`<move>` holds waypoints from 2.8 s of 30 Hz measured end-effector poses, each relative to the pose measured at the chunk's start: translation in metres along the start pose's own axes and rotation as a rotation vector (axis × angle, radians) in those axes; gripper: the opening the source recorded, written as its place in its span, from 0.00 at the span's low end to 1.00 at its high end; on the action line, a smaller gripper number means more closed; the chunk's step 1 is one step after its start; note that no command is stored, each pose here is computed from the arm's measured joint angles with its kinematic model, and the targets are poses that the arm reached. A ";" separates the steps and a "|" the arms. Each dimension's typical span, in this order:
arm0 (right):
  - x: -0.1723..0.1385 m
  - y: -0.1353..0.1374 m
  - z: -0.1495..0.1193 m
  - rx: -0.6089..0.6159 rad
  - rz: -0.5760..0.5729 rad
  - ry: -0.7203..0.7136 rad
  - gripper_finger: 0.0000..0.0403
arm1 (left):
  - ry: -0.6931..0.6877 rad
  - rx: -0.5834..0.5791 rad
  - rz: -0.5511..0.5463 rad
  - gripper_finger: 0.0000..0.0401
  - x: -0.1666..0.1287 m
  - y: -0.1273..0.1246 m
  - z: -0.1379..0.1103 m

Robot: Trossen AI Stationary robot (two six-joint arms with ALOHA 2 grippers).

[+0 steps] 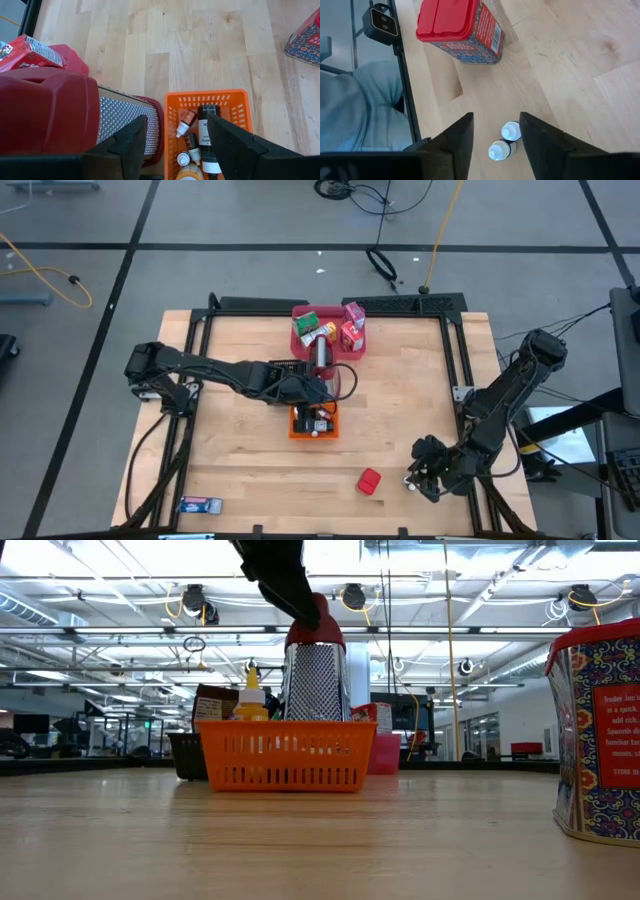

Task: Pick & Place Kitchen Items
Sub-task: Put the green food coloring bottle into the orange bin

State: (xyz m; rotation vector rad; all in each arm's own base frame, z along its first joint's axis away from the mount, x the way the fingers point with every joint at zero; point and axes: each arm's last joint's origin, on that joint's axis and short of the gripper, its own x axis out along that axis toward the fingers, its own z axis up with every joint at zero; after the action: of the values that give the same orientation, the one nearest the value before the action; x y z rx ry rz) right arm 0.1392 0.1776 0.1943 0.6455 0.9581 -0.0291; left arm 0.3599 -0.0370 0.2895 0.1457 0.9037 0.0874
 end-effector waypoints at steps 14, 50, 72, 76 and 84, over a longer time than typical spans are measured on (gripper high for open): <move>0.009 -0.002 -0.004 -0.017 -0.046 0.014 0.41 | 0.000 0.000 0.000 0.53 0.000 0.000 0.000; 0.054 -0.008 -0.018 -0.025 -0.168 0.058 0.41 | 0.000 0.000 0.000 0.53 0.000 0.000 0.000; 0.055 -0.008 -0.016 -0.014 -0.160 0.081 0.15 | 0.000 0.000 0.000 0.53 0.000 0.000 0.000; 0.055 -0.006 -0.016 -0.010 -0.145 0.078 0.17 | 0.000 0.000 0.000 0.53 0.000 0.000 0.000; 0.053 -0.007 -0.011 -0.033 -0.140 0.076 0.15 | 0.000 0.000 0.000 0.53 0.000 0.000 0.000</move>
State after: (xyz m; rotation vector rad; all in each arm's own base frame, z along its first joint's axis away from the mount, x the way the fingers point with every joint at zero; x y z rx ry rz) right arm 0.1600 0.1913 0.1453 0.5515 1.0738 -0.1139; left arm 0.3599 -0.0370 0.2895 0.1456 0.9041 0.0870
